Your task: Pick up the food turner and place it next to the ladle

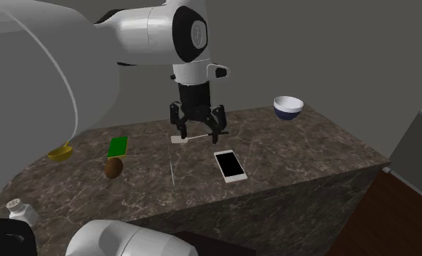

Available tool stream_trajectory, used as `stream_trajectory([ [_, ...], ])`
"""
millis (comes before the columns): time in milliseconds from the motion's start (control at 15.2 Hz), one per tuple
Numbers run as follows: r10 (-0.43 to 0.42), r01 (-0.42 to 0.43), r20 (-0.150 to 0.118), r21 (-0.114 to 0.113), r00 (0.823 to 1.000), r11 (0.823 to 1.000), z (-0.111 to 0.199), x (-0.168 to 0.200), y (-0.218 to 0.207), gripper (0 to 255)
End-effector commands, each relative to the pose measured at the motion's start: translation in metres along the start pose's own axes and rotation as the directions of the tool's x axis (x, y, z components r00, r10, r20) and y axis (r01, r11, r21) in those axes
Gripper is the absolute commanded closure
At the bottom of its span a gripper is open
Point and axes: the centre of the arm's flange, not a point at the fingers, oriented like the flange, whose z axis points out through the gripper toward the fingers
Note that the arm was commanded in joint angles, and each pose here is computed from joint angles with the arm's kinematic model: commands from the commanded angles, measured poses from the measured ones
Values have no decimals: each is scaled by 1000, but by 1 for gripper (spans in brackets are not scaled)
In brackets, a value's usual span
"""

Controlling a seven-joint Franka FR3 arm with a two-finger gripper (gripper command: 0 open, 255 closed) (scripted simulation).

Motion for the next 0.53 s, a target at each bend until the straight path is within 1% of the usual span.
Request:
stream_trajectory([
  [0, 0, 0, 0, 0, 1000, 1000, 0, 0, 0, 0],
  [198, 87, -87, -8, 9, 996, 996, 16, 22, -26, 0],
  [462, 202, -202, -17, 22, 979, 979, 38, 54, -59, 0],
])
